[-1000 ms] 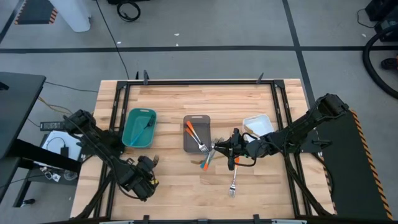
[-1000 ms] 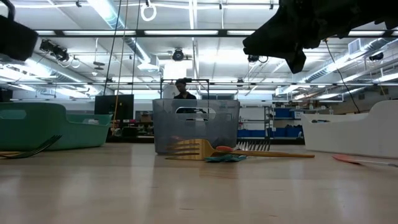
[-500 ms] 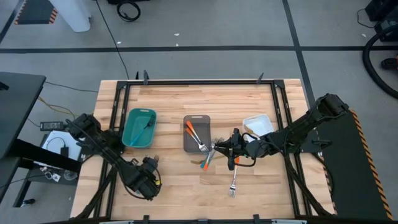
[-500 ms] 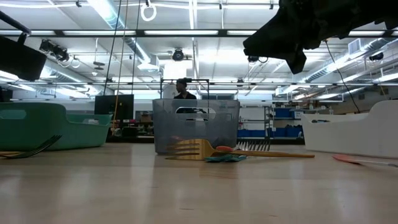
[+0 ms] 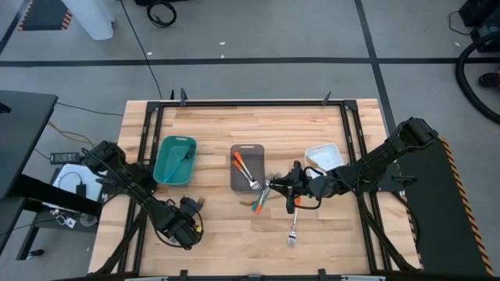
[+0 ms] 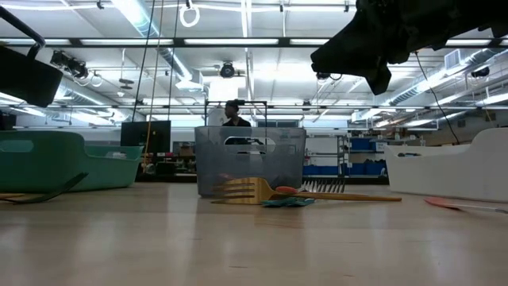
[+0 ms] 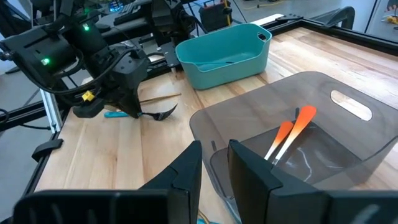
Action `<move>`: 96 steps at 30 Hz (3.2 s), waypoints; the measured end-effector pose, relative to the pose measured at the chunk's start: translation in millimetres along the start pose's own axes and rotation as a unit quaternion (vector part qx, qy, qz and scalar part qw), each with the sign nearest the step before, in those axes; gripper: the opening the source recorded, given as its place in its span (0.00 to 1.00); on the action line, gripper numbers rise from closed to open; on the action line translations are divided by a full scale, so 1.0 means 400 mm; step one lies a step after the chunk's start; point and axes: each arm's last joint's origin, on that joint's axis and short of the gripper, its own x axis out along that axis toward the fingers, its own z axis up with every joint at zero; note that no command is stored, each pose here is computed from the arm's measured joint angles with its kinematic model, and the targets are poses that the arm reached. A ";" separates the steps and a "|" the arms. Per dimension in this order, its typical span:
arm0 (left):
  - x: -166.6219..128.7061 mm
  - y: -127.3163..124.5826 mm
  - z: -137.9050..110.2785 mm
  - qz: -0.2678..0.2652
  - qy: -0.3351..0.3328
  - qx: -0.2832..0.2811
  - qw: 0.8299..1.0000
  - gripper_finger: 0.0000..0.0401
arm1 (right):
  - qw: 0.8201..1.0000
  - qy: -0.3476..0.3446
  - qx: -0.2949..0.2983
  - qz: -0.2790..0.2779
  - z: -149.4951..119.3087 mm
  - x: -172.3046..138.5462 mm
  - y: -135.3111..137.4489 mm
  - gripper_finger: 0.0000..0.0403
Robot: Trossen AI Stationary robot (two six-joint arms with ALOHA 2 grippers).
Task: Sort silverware by color (type)
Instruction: Put the blue fork into the green bin
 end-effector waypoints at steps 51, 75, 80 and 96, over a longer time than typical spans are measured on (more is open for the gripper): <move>-0.218 0.157 0.128 -0.020 -0.151 0.050 0.987 0.03 | 1.000 0.001 -0.004 -0.001 0.000 0.000 0.000 0.21; -0.267 0.255 0.246 -0.047 -0.093 0.057 0.993 0.03 | 1.000 0.001 -0.004 -0.001 0.000 0.000 0.000 0.21; -0.261 0.289 0.260 0.014 -0.085 0.043 0.995 0.03 | 1.000 0.001 -0.005 0.000 -0.001 0.000 0.001 0.21; -0.254 0.347 0.307 0.103 -0.086 0.058 0.989 0.03 | 1.000 0.002 -0.005 0.003 -0.002 -0.002 0.003 0.21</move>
